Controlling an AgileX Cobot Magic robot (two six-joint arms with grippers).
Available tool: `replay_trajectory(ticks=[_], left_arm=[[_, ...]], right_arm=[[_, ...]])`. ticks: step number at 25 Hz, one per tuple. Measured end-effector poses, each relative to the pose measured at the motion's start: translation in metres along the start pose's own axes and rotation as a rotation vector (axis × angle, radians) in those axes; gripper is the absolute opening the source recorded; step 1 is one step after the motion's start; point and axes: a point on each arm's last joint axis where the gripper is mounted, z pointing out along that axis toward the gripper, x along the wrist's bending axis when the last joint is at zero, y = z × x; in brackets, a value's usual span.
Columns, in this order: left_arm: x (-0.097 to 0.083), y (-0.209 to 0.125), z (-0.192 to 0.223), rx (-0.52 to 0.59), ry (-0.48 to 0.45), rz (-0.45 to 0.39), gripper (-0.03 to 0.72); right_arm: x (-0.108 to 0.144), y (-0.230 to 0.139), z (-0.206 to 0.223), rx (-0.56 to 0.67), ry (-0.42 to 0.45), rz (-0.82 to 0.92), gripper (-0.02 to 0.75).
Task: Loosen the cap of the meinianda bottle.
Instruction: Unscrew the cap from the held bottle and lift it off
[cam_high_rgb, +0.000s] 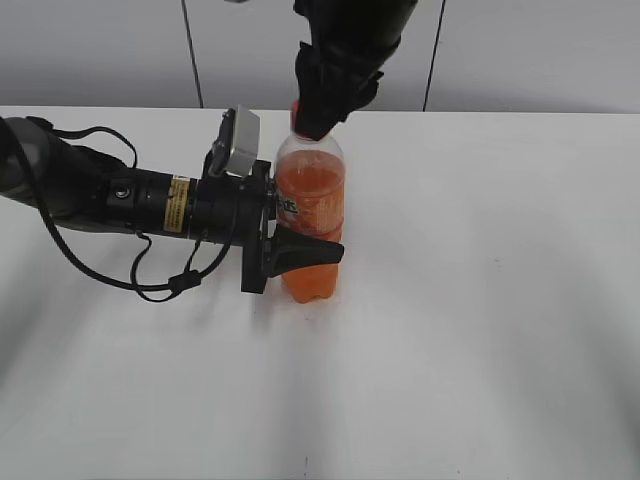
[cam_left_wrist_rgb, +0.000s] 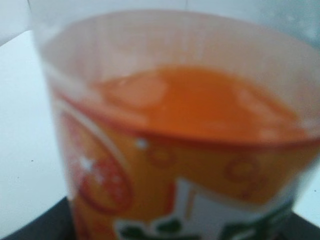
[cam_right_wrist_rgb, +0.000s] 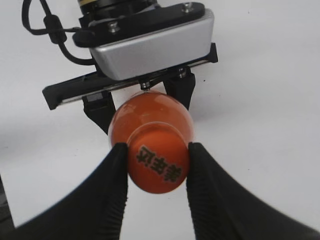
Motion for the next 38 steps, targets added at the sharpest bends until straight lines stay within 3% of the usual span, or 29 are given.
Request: replay_trajectory(ticks=[15, 24, 31, 38], left_arm=[[-0.0009, -0.0002, -0.0001, 0.007, -0.009, 0.013, 0.419], [-0.0009, -0.0002, -0.0001, 0.007, -0.009, 0.013, 0.419], [-0.0009, -0.0002, -0.0001, 0.007, -0.009, 0.013, 0.419], [-0.0007, -0.0002, -0.0001, 0.006, -0.007, 0.012, 0.419]], right_arm=[[0.0006, 0.0003, 0.0000, -0.003, 0.005, -0.556, 0.272], [0.0006, 0.0003, 0.0000, -0.003, 0.005, -0.573, 0.273], [0.0006, 0.0004, 0.0000, -0.004, 0.005, -0.489, 0.277], [0.0023, 0.0021, 0.0000, -0.023, 0.016, -0.464, 0.379]])
